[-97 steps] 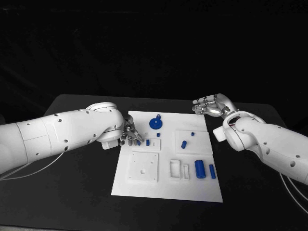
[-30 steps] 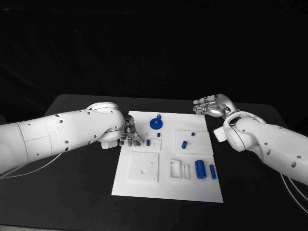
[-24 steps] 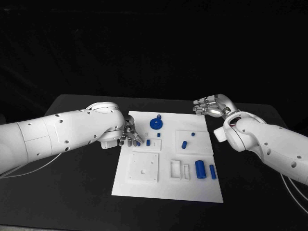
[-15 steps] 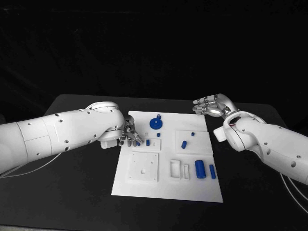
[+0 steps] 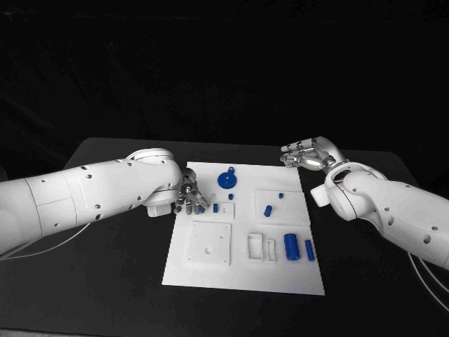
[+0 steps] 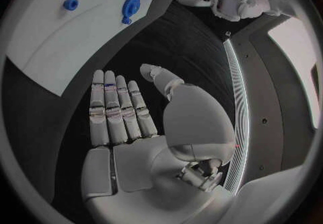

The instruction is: Assemble the parts on the task board

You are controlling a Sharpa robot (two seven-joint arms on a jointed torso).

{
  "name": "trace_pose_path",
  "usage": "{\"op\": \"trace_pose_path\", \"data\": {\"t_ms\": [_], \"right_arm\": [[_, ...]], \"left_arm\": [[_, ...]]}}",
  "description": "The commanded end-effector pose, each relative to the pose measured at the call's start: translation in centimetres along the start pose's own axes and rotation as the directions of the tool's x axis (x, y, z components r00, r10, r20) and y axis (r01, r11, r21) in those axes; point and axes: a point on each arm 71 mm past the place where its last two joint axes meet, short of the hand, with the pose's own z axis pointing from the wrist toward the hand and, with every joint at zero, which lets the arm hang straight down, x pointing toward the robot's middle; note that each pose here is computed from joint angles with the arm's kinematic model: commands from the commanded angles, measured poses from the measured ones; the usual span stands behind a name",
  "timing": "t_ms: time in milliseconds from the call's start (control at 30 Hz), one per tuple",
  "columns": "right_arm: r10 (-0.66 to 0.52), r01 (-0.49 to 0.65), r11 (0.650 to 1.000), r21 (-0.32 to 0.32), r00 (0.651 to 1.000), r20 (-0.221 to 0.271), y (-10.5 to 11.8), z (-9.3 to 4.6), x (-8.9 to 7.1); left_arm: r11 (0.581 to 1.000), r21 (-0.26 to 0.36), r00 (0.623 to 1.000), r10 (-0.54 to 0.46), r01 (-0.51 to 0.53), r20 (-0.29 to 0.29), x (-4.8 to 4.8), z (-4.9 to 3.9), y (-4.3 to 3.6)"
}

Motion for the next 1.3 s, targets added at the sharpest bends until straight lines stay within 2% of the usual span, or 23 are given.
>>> {"op": "trace_pose_path", "data": {"t_ms": [33, 467, 1300], "right_arm": [[0.0, -0.001, 1.0, -0.009, 1.0, -0.012, 0.09, -0.01, 0.13], [0.001, -0.001, 1.0, -0.01, 1.0, -0.012, 0.08, -0.01, 0.12], [0.004, -0.004, 1.0, -0.01, 1.0, -0.015, 0.1, -0.06, 0.2]], "left_arm": [[1.0, 0.015, 1.0, -0.008, 0.009, -0.01, 0.49, 0.16, -0.12], [0.999, 0.037, 1.0, -0.025, 0.025, 0.014, 0.51, -0.04, -0.27], [0.998, 0.059, 1.0, -0.011, 0.011, -0.005, 1.03, -0.47, -0.16]]}}
